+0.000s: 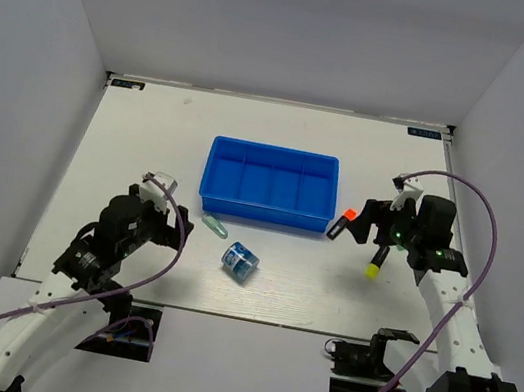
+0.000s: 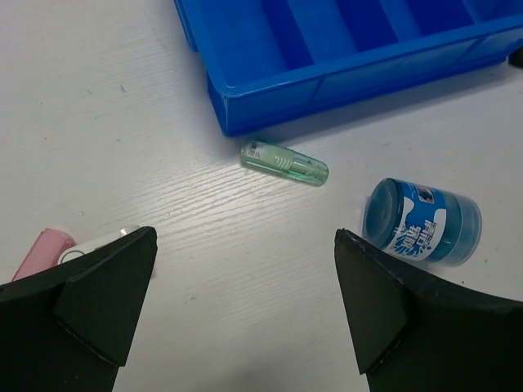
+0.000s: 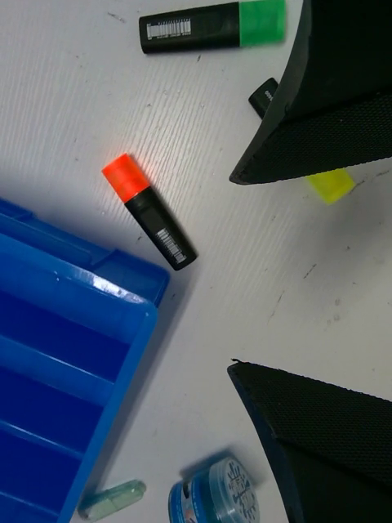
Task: Sort the stationery into containers
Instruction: Pick up the stapler from the center of the board, then place the stapler in the storage box, then pick up the stationery from the center of the board.
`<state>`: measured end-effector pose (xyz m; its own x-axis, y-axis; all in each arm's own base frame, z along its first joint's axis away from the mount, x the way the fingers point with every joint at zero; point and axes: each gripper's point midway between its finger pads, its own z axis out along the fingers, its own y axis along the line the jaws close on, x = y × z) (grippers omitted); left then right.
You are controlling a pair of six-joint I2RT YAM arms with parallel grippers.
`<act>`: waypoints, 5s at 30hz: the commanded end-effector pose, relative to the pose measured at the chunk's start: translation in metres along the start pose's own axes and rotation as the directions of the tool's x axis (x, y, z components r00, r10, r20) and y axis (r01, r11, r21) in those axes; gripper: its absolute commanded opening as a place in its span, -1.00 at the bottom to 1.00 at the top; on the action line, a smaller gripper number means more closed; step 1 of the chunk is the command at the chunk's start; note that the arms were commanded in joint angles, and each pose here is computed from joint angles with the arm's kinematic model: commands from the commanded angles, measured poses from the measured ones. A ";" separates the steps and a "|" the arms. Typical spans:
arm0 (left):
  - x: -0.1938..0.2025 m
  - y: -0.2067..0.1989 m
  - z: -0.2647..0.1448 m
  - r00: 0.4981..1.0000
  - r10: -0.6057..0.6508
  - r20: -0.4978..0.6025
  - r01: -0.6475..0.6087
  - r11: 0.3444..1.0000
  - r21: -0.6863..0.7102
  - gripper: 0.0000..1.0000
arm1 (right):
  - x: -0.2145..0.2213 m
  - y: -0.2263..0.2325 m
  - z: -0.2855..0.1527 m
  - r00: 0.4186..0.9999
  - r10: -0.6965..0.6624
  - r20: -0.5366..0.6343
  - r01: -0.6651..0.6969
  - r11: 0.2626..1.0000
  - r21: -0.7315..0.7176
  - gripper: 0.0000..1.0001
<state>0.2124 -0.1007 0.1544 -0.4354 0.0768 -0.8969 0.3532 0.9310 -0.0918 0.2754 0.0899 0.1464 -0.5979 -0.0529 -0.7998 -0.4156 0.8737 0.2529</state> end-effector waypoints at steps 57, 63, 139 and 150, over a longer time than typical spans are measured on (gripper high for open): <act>0.114 0.115 0.062 0.502 -0.850 0.157 0.485 0.126 -0.866 0.74 | 0.009 0.040 -0.028 0.968 -0.248 -0.029 0.234 0.941 -0.246 0.52; 0.121 0.117 0.056 0.503 -0.847 0.170 0.473 0.105 -0.875 -0.10 | 0.009 0.038 -0.029 0.969 -0.246 -0.030 0.232 0.944 -0.236 0.52; 0.078 0.162 0.006 0.619 -0.674 -0.403 0.222 0.642 -0.734 0.77 | 0.010 0.062 -0.041 0.966 -0.259 -0.007 0.238 0.898 -0.370 -0.13; 0.086 0.182 0.030 0.618 -0.586 -0.524 0.118 0.728 -0.675 0.61 | 0.010 0.063 -0.042 0.967 -0.254 -0.005 0.234 0.897 -0.376 -0.13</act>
<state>0.2479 0.0586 0.0431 -0.9056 -0.3628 -0.2195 -0.3947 0.9104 0.1239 0.2108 0.1223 0.1597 -0.5248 -0.2768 -0.8050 -0.7445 0.6077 0.2765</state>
